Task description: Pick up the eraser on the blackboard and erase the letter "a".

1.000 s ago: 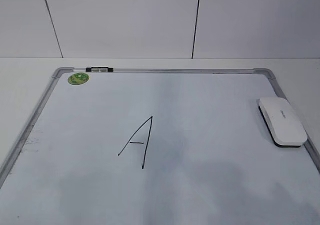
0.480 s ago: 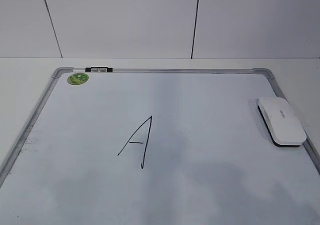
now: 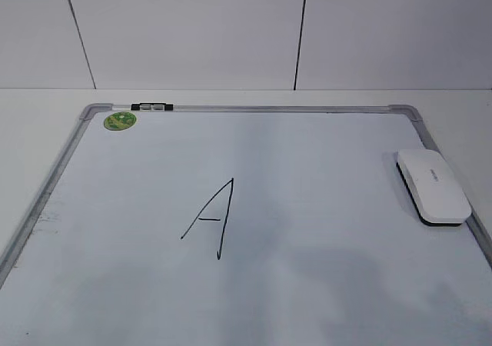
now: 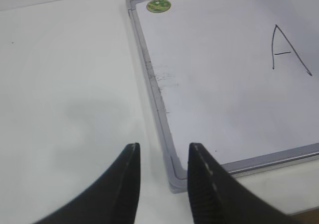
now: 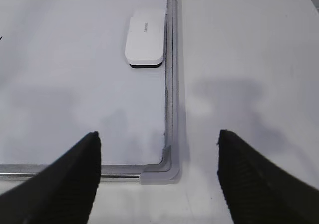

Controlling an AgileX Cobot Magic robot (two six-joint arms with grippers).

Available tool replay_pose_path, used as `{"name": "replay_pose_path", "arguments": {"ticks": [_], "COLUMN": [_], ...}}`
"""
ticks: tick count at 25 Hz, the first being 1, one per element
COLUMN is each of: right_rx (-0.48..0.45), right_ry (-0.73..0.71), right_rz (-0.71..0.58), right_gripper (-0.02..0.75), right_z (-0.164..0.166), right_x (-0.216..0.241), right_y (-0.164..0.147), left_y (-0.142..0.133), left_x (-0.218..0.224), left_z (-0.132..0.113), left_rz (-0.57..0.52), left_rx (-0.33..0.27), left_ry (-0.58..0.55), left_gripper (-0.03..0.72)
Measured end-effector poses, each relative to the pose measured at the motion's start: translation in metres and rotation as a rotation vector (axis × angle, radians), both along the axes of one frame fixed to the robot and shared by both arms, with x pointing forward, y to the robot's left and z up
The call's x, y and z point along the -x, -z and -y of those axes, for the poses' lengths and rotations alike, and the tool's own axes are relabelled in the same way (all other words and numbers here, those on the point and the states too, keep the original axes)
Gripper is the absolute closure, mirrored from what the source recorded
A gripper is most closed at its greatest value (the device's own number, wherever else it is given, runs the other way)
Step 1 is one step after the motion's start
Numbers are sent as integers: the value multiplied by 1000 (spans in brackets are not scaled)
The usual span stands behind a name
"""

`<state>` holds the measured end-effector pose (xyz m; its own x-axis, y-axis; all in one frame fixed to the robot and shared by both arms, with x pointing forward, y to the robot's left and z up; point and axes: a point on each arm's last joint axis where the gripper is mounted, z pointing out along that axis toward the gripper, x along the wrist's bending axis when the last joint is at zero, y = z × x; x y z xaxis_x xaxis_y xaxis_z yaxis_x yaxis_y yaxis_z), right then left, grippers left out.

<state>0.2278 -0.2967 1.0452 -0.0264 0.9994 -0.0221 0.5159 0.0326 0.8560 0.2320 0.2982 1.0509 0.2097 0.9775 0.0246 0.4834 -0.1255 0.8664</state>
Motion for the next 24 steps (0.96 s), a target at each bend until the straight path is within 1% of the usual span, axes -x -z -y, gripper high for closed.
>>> {"name": "replay_pose_path", "arguments": {"ticks": [6, 24], "right_rx": [0, 0], "right_ry": [27, 27], "right_rz": [0, 0], "right_gripper": [157, 157], "right_z": [0, 0], "right_x": [0, 0], "right_y": [0, 0], "left_y": [0, 0], "left_x": [0, 0], "left_z": [0, 0], "left_rz": [0, 0], "left_rx": [0, 1], "left_ry": [-54, -55], "left_gripper": [452, 453]}}
